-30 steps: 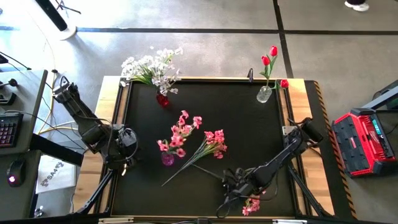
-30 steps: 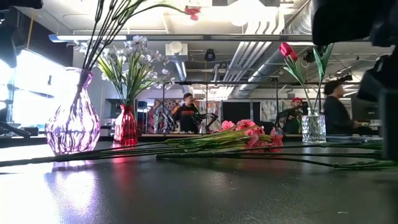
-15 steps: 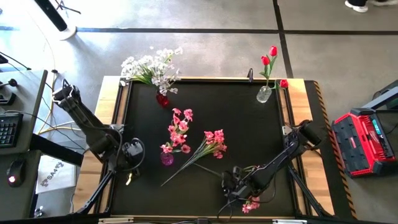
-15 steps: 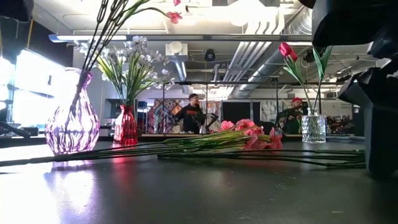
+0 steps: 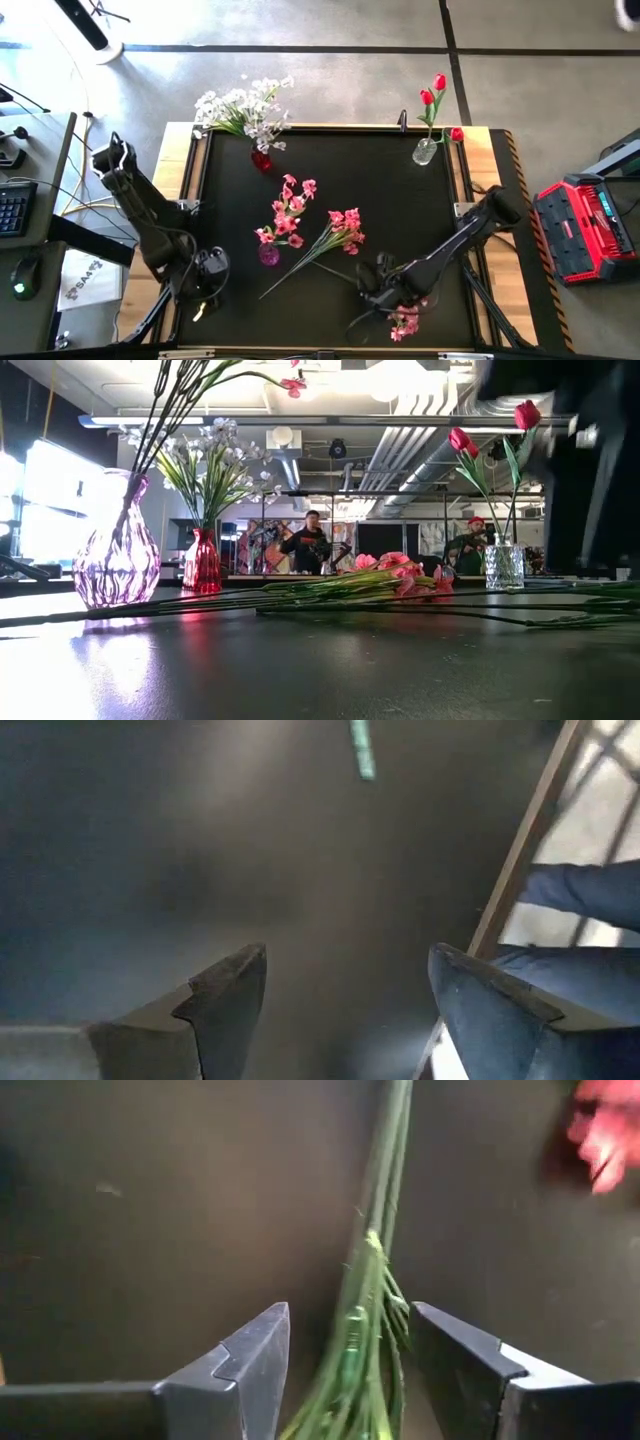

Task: Sort flowers into vase by color
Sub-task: Put the bottom pink flowers into the purple vase

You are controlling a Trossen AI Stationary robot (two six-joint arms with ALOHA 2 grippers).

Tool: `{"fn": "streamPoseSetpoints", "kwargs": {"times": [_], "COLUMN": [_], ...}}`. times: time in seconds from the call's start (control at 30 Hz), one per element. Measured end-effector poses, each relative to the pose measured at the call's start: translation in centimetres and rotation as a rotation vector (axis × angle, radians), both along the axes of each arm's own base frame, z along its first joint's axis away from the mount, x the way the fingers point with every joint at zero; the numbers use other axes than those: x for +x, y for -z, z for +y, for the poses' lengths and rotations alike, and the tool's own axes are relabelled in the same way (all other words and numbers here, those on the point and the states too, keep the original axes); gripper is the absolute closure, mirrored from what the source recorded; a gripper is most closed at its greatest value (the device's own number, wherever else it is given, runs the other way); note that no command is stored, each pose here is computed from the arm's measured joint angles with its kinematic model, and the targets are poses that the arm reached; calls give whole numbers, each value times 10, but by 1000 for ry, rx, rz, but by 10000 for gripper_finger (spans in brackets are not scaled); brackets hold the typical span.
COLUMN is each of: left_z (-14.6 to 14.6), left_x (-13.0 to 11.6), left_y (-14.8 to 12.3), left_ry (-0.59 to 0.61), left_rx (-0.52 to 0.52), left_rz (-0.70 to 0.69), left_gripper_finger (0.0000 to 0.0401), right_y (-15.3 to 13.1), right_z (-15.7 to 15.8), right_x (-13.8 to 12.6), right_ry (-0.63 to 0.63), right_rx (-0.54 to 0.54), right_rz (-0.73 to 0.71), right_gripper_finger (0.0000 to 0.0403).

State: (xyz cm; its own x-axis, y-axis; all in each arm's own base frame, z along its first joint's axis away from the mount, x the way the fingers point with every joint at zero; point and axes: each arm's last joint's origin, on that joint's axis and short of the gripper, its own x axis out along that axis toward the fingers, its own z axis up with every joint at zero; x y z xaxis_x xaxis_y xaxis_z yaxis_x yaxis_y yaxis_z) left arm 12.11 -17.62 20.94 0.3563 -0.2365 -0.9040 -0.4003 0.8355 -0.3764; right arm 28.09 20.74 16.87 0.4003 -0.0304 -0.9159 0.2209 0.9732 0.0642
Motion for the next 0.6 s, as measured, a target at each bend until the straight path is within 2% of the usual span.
{"fn": "streamPoseSetpoints", "kwargs": {"times": [0.1,0.2,0.27,0.37,0.5,0.53,0.6], "left_z": [-11,-21,-28,-36,-41,-41,-41], "left_x": [4,9,14,21,32,34,40], "left_y": [1,0,-1,-1,2,2,0], "left_ry": [25,49,79,115,151,154,157], "left_rx": [-53,-109,-141,-148,-123,-116,-99], "left_rz": [-49,-112,-173,-262,-352,-367,-398], "left_gripper_finger": [135,135,135,135,135,135,135], "right_y": [19,22,26,26,25,23,15], "right_z": [-9,-16,-22,-27,-30,-30,-29], "right_x": [0,4,3,8,13,14,17], "right_ry": [57,122,148,168,173,172,183], "right_rx": [31,71,92,173,293,333,423], "right_rz": [49,31,70,112,157,164,152], "right_gripper_finger": [208,214,231,281,374,388,390]}}
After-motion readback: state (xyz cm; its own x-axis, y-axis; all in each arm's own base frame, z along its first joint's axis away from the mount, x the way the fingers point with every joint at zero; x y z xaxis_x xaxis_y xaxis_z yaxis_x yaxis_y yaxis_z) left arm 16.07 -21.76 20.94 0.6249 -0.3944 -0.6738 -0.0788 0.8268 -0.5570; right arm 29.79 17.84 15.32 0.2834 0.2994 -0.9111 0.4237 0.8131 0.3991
